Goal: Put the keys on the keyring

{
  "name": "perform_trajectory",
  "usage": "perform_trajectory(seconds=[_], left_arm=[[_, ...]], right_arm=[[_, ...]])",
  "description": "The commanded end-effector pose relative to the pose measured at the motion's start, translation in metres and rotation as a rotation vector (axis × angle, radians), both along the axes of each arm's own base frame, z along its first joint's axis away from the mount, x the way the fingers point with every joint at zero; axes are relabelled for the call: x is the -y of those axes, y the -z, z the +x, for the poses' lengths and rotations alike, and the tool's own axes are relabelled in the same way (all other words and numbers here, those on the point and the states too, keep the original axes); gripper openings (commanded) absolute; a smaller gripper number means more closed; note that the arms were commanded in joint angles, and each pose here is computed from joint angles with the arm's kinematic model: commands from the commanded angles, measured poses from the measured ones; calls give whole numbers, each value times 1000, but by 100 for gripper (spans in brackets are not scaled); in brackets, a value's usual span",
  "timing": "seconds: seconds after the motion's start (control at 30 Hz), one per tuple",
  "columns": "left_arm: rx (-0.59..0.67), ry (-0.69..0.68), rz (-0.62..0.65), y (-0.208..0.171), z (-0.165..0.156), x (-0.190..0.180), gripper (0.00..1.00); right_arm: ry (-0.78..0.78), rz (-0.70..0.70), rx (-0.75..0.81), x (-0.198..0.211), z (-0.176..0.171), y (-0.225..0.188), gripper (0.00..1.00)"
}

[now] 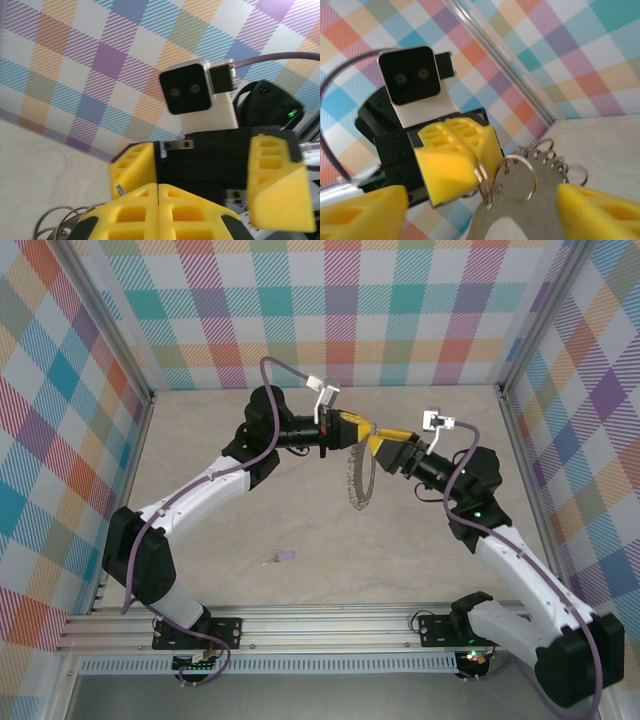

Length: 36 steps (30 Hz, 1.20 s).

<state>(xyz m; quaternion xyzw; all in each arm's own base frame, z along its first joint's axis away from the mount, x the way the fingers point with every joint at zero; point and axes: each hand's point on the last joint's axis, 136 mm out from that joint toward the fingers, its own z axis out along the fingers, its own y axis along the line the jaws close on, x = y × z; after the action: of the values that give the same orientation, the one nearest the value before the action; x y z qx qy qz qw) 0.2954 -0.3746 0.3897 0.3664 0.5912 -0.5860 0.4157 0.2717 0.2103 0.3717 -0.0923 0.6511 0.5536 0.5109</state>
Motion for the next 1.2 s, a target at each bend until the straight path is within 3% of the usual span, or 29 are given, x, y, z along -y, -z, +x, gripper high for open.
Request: perform_trajectory(seconds=[0.0, 0.13, 0.37, 0.87, 1.17], left_arm=[[180, -47, 25, -31, -10, -8, 0], [263, -55, 58, -23, -6, -7, 0], [474, -173, -42, -11, -6, -20, 0], [561, -154, -141, -25, -35, -36, 0], [537, -139, -186, -37, -40, -38, 0]], right_arm=[[110, -141, -52, 20, -9, 26, 89], [207, -178, -145, 43, -22, 61, 98], [289, -207, -320, 63, -33, 126, 100], [288, -274, -475, 67, -43, 194, 99], [306, -286, -466, 75, -53, 199, 100]])
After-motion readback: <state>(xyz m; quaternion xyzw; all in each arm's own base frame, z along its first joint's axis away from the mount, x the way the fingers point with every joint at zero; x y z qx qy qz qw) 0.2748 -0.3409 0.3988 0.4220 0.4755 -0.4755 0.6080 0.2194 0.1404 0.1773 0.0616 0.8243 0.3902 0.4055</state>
